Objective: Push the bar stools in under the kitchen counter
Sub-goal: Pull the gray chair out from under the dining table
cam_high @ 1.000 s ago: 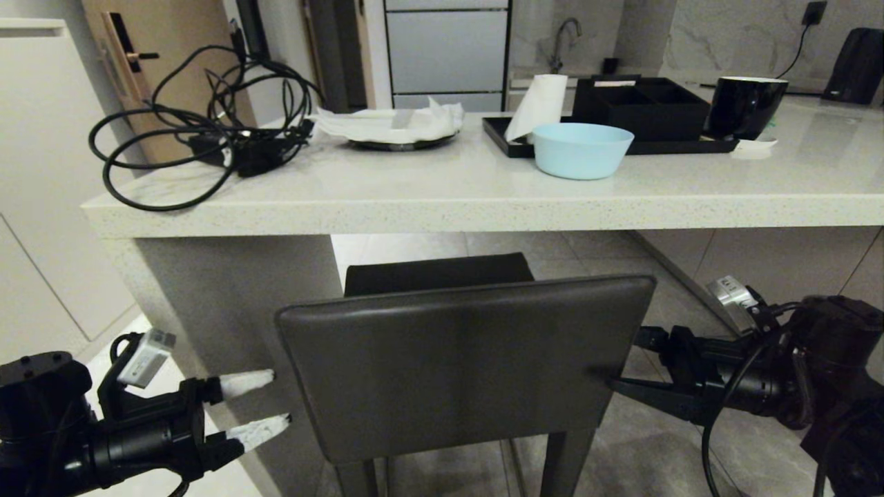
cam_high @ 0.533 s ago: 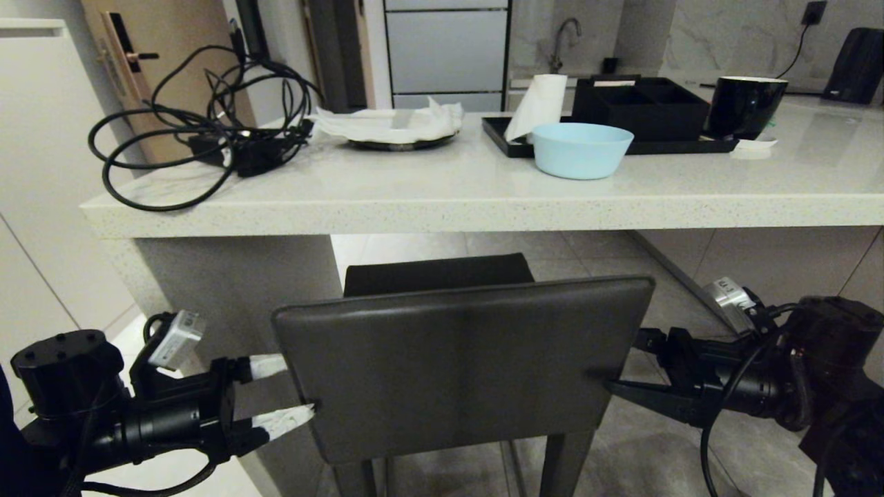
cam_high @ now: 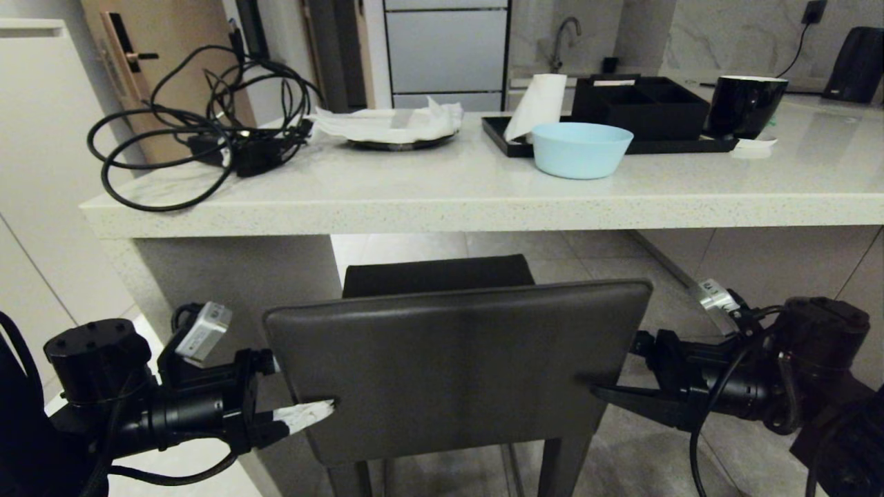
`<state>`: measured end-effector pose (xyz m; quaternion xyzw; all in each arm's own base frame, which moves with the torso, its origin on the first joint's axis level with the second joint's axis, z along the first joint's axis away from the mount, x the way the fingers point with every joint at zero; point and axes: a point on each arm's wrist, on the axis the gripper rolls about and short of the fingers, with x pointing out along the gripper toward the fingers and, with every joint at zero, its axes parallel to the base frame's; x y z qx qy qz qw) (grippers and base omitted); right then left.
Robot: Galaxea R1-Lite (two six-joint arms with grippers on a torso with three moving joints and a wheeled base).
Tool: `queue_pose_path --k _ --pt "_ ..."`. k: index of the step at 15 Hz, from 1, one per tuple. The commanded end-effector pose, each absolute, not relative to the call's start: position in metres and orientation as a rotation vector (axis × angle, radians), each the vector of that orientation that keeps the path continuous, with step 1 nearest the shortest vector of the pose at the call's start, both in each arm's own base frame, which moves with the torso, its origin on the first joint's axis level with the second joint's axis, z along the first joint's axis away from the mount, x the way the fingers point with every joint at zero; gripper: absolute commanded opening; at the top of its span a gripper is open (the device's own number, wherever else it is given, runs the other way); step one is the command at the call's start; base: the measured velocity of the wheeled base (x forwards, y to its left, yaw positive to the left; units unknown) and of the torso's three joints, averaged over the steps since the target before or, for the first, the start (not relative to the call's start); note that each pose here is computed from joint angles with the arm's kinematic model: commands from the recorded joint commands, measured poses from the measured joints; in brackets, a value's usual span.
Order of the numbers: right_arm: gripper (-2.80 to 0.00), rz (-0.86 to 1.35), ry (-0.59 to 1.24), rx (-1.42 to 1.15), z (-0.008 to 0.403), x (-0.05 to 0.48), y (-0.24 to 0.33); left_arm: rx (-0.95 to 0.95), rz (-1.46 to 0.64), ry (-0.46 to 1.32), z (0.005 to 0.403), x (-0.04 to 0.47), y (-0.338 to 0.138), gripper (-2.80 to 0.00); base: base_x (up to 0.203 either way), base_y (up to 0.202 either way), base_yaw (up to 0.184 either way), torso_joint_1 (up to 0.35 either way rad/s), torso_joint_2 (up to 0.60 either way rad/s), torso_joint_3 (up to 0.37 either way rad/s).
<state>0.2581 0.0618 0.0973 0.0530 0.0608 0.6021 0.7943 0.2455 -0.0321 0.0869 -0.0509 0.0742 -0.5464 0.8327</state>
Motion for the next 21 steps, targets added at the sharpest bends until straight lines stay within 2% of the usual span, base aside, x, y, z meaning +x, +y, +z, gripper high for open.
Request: queue_pose_path --k 1,14,21 --pt "0.0 1.344 0.117 0.102 0.1025 0.2478 0.0769 -0.113 -1.143 0.158 0.0861 0.2457 -0.027 0.0 0.0 0.0 0.0 0.0 0.0 0.0" --pt "0.0 1.336 0.141 0.111 0.0998 0.2393 0.0829 -0.096 -1.073 0.183 0.0785 0.2399 -0.0297 0.0 0.0 0.0 0.0 0.0 0.0 0.0" --pt "0.0 1.331 0.14 0.11 0.0998 0.2393 0.0832 -0.094 -1.052 0.19 0.0785 0.2363 -0.0324 0.0 -0.171 0.0 0.0 0.001 0.0 0.003"
